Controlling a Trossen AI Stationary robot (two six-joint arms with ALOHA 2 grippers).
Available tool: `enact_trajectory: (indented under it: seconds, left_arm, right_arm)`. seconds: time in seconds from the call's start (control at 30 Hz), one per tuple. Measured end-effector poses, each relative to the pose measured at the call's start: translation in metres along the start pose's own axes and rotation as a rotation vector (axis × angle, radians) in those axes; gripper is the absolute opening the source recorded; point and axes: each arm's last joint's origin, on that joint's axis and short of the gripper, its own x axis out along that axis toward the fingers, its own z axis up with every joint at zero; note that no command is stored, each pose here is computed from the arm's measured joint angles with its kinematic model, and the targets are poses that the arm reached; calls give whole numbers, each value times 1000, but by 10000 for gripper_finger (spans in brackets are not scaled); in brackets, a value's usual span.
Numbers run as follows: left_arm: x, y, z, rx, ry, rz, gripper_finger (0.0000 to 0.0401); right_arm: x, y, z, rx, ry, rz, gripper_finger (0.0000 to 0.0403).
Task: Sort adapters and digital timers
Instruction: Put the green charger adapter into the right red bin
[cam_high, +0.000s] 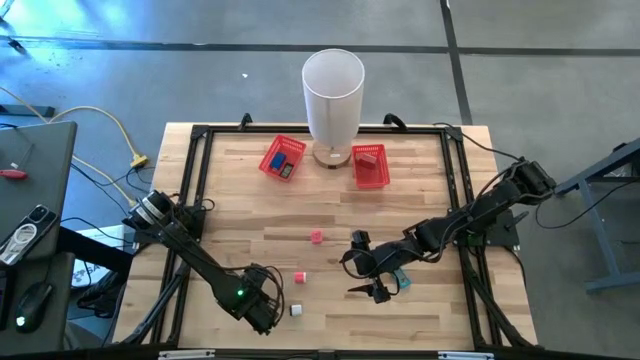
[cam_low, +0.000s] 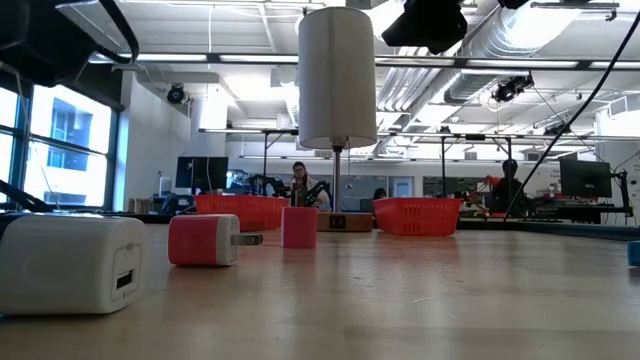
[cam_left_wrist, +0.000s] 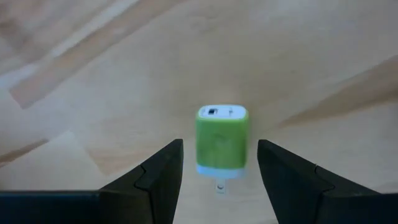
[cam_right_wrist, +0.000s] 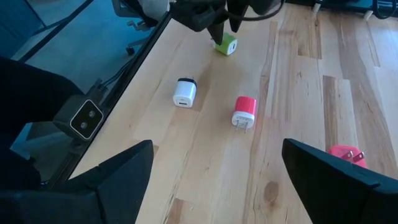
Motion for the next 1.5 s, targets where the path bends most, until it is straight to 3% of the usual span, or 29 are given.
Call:
enact_trajectory:
  seconds: [0.3,0.83,1.2,1.5]
  left_arm:
    - [19,-4,-2,7,26,53,197]
    - [22,-8,2,69,25,31,196]
    - [22,-8,2,68,-1,26,124]
    - [22,-8,3,104,-21,22,129]
  right_arm:
    - [0,0,0,0,0,0,344]
    - [0,0,0,3,-1,1,344]
    - [0,0,0,3,-1,1,344]
    - [0,0,0,3,1,6,344]
